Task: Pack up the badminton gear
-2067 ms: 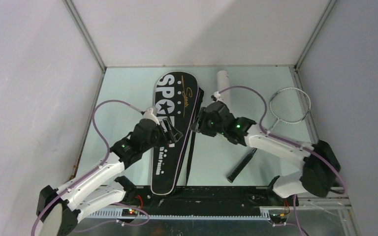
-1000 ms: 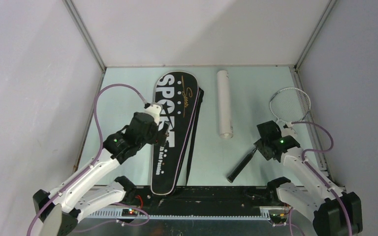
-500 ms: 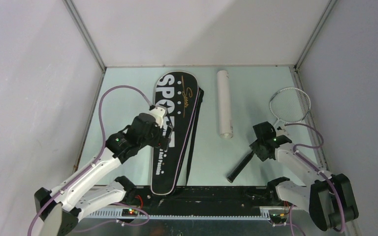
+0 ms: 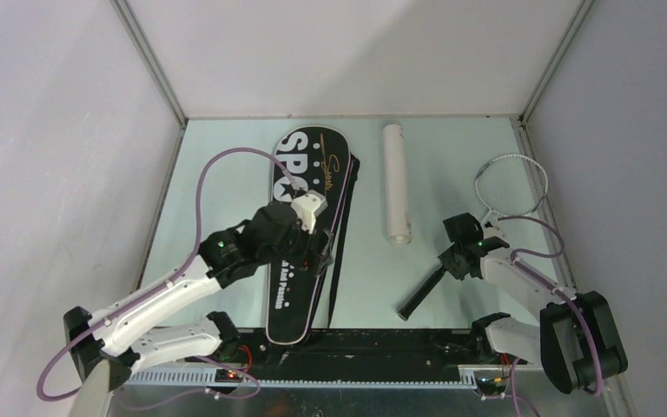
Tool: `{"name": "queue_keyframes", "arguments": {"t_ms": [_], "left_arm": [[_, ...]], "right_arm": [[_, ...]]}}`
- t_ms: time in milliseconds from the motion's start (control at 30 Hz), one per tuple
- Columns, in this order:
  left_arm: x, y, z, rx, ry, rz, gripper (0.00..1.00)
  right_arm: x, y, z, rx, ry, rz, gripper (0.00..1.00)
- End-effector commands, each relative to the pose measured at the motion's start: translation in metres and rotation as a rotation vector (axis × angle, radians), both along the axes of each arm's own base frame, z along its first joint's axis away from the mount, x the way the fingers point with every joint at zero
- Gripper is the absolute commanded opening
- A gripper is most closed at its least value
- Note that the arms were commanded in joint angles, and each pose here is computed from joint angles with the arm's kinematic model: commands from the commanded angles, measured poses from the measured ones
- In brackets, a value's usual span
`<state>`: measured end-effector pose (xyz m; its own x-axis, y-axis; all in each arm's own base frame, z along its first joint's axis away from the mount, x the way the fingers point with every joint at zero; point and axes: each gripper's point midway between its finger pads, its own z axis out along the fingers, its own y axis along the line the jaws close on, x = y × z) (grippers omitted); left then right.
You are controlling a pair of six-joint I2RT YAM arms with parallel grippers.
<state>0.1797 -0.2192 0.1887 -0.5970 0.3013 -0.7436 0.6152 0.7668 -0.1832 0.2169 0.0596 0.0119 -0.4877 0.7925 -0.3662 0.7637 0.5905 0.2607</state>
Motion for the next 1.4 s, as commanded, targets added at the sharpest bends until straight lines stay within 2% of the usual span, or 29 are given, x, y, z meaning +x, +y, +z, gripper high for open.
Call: {"name": "queue_keyframes", "arguments": {"t_ms": [0, 67, 167, 433, 767, 967, 1133, 1367], "left_arm": [[-0.013, -0.035, -0.001, -0.095, 0.013, -0.007, 0.89], [-0.021, -0.051, 0.001, -0.100, -0.020, -0.028, 0.88], [-0.025, -0.071, 0.000, -0.080, -0.091, -0.026, 0.87], [-0.031, -0.120, -0.009, -0.094, -0.183, -0.085, 0.91], [-0.052, -0.168, -0.016, 0.009, -0.277, -0.253, 0.97], [-0.065, -0.180, -0.015, -0.021, -0.288, -0.269, 0.96], [-0.069, -0.186, -0.030, 0.002, -0.252, -0.267, 0.92], [-0.076, -0.193, -0.041, 0.035, -0.270, -0.269, 0.92]], "right_arm": [[0.001, 0.003, -0.005, 0.024, -0.006, -0.013, 0.21], [0.002, 0.005, -0.001, 0.039, -0.020, -0.010, 0.10], [0.002, 0.007, 0.008, 0.058, -0.046, -0.004, 0.03], [-0.003, 0.005, 0.043, 0.104, -0.165, -0.018, 0.01], [-0.003, 0.022, 0.067, 0.208, -0.251, 0.020, 0.00], [-0.001, 0.031, 0.076, 0.231, -0.292, 0.052, 0.00], [-0.001, 0.035, 0.086, 0.255, -0.332, 0.064, 0.00], [0.002, 0.036, 0.094, 0.267, -0.367, 0.065, 0.00]]}}
